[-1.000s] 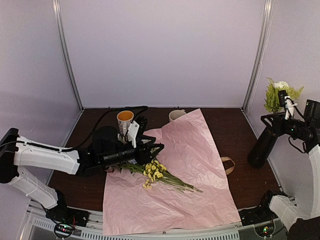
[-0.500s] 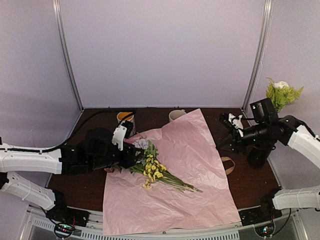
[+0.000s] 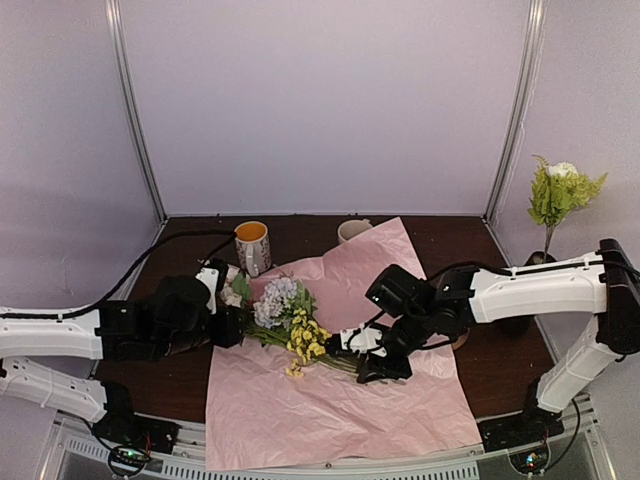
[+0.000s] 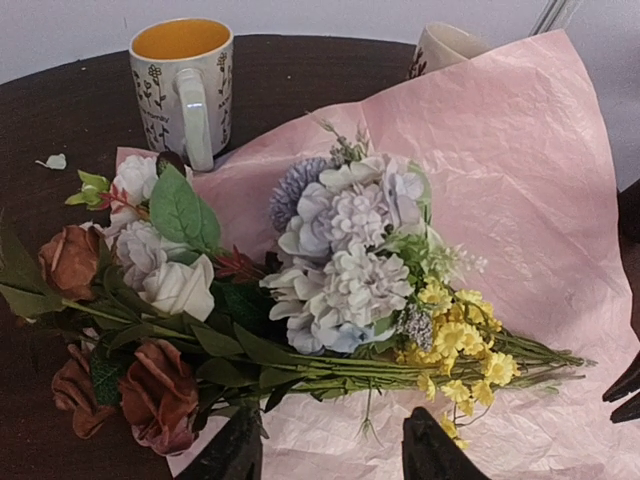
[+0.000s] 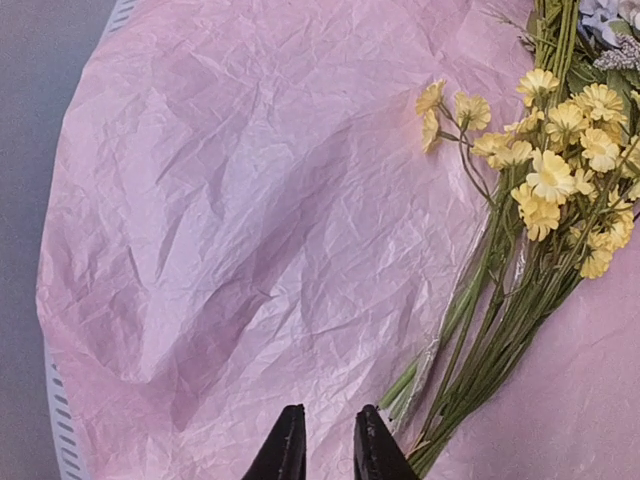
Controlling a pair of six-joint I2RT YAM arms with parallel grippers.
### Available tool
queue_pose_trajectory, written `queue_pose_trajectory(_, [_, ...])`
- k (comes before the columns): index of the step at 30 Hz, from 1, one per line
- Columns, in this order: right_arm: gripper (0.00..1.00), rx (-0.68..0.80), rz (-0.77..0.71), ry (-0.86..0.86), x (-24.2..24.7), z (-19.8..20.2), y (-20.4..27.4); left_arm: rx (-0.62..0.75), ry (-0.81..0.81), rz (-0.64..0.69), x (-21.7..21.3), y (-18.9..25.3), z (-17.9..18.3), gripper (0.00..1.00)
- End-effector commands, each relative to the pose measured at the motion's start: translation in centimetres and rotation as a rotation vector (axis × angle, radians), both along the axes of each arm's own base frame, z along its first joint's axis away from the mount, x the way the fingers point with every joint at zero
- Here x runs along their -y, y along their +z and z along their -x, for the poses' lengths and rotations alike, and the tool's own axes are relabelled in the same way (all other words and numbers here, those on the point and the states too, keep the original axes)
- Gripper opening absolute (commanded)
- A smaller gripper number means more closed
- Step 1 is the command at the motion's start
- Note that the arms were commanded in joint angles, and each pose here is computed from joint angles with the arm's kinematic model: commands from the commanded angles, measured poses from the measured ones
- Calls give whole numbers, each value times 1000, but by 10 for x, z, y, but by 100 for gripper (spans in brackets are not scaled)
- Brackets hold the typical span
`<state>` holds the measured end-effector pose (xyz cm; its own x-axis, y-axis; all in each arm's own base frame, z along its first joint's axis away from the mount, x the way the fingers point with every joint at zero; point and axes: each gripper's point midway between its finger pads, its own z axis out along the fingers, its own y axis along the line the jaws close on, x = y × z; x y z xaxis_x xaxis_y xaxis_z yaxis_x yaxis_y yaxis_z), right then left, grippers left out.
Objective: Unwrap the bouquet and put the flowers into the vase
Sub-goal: Pick up the fake flower from the flattened wrapping paper.
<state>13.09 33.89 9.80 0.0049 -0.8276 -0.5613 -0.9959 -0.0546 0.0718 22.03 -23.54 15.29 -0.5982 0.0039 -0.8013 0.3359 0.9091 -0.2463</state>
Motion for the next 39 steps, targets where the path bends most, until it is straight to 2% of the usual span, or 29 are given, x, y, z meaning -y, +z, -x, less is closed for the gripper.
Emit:
queue_pose_trajectory(1, [17, 67, 3, -69, -24, -23, -1, 30, 100, 32, -18, 10, -6, 51])
queue_pose_trajectory(6, [16, 68, 39, -89, -34, -29, -13, -10, 161, 51, -28, -6, -3, 51])
queue_pose_trajectory(9, [16, 75, 59, -110, -38, -34, -20, -62, 237, 108, -32, -20, -3, 51])
queue_pose_trajectory(15, [13, 122, 112, -174, -37, -57, -32, -111, 258, 209, -8, -30, -12, 51])
queue_pose_trajectory(21, [10, 155, 124, -356, -27, -113, -33, -147, 240, 103, 8, -35, -19, 50])
queue_pose_trajectory(26, [9, 123, 103, -474, -6, -149, -25, -158, 234, 108, 10, -38, -17, 50])
queue_pose_trajectory(30, [12, 134, 55, -373, -10, -125, -12, -156, 246, 111, 3, -37, -15, 50])
queue_pose_trajectory(34, [21, 124, 44, -169, -31, -77, -9, -148, 255, 111, -2, -37, -14, 49])
queue_pose_trajectory(39, [13, 23, 81, -78, -53, -49, -27, -140, 249, 108, -1, -33, -15, 47])
